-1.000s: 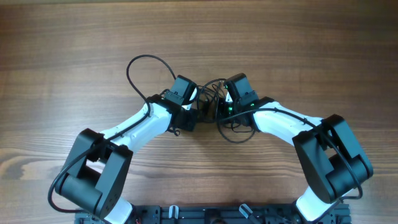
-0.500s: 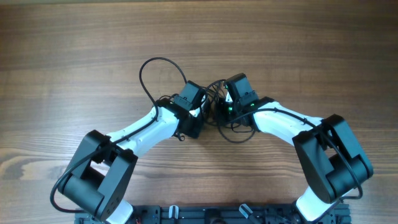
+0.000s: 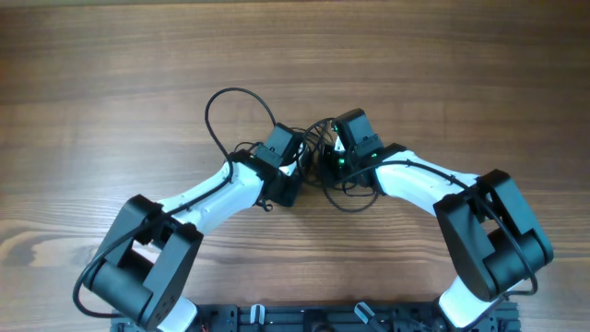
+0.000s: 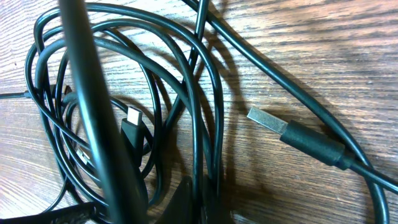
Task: Untangle cables
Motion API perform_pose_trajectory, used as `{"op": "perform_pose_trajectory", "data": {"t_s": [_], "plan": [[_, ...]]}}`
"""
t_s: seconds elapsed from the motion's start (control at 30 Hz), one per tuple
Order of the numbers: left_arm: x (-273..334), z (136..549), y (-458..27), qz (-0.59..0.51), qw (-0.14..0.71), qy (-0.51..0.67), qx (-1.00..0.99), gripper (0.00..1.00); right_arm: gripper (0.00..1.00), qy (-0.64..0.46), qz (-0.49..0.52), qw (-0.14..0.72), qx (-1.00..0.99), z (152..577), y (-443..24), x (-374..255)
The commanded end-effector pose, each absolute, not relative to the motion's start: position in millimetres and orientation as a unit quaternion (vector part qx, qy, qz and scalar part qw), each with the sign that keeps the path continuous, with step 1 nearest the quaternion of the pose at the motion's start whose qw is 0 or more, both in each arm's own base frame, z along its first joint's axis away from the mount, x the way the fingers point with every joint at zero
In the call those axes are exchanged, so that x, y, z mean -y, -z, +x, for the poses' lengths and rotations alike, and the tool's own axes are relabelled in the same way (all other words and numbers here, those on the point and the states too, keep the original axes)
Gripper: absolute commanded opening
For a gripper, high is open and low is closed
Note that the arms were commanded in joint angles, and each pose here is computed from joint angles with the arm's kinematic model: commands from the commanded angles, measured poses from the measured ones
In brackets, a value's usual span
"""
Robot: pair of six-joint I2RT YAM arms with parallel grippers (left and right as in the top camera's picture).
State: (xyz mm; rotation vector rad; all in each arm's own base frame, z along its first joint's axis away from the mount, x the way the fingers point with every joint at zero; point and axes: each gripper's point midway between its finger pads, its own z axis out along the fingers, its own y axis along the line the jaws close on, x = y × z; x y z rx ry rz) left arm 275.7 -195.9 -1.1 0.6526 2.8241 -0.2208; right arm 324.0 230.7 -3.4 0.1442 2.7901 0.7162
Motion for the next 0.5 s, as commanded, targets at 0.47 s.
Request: {"op": "perform_pose_trajectory", "data": {"t_s": [0.47], "plan": [[189.0,267.8,17.5,0.231,0.108,0.063,-0.965,0.4,0.04,-0.23,0.062,0.114,-0.964,319.3,14.5,-223.0]]}}
